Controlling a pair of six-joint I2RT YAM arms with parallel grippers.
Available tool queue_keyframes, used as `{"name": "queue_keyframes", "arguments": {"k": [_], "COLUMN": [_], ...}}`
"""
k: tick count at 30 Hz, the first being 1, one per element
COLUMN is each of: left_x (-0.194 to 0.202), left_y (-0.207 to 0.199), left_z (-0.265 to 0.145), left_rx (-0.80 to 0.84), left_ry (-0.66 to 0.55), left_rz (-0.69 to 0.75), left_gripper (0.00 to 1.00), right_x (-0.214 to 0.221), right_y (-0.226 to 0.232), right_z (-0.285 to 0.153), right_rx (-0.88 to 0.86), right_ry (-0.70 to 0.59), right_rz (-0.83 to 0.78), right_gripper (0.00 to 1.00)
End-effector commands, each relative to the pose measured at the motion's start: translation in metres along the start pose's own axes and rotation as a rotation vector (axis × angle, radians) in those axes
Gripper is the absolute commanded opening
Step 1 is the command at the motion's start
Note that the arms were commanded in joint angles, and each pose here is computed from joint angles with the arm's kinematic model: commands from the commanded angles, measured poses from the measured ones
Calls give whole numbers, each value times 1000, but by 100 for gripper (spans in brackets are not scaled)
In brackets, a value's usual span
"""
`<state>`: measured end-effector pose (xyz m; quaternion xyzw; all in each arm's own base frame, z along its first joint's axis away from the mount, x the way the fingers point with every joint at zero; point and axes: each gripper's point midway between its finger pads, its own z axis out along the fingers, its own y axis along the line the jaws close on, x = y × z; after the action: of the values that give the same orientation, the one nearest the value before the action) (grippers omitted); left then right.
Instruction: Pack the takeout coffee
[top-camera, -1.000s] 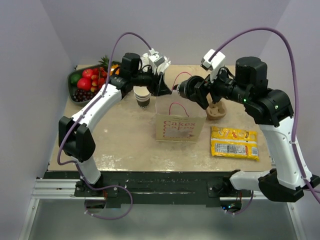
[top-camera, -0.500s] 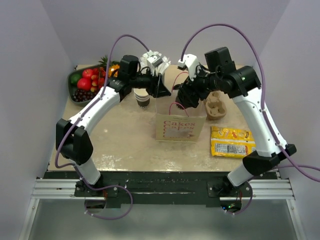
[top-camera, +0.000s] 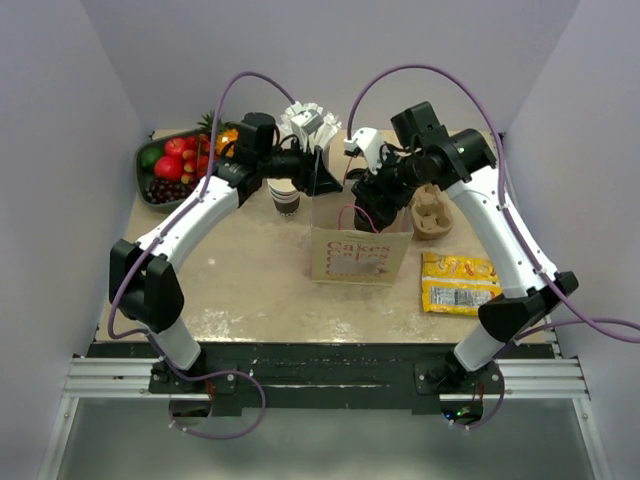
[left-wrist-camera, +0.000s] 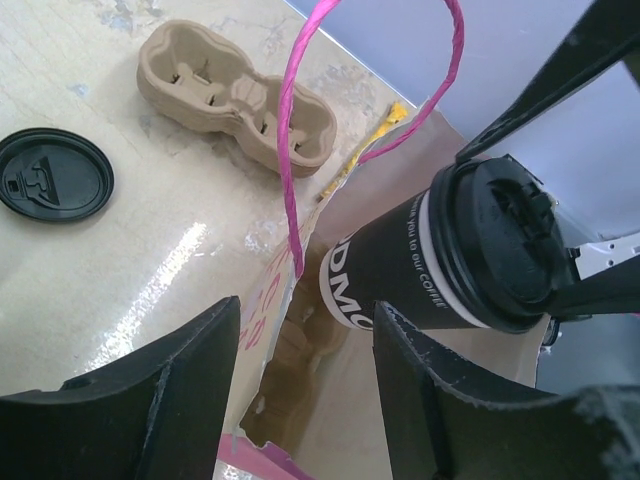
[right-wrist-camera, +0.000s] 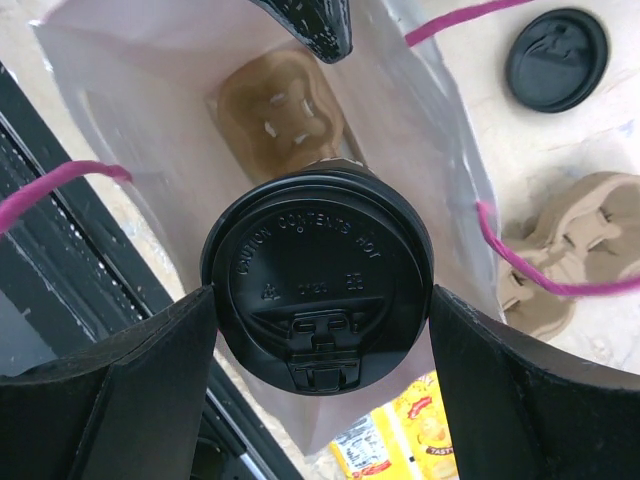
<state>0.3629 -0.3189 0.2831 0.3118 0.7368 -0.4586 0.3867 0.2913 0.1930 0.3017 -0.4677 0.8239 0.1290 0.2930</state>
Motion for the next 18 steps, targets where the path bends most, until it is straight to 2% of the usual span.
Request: {"name": "queue_keyframes", "arguments": {"k": [1, 18], "left_x": [-15, -11], "left_y": [-14, -14], "left_z": [-9, -9], "left_rx": [14, 17], "left_ry": [-48, -41], "left_rz": [28, 15], "left_gripper": [60, 62], "right_x": [10, 49], "right_y": [3, -7], "right_z": [13, 69], "right_rx": [-30, -31], "right_ry": [49, 188], "right_rz": [-7, -8], "right_gripper": [55, 53]}}
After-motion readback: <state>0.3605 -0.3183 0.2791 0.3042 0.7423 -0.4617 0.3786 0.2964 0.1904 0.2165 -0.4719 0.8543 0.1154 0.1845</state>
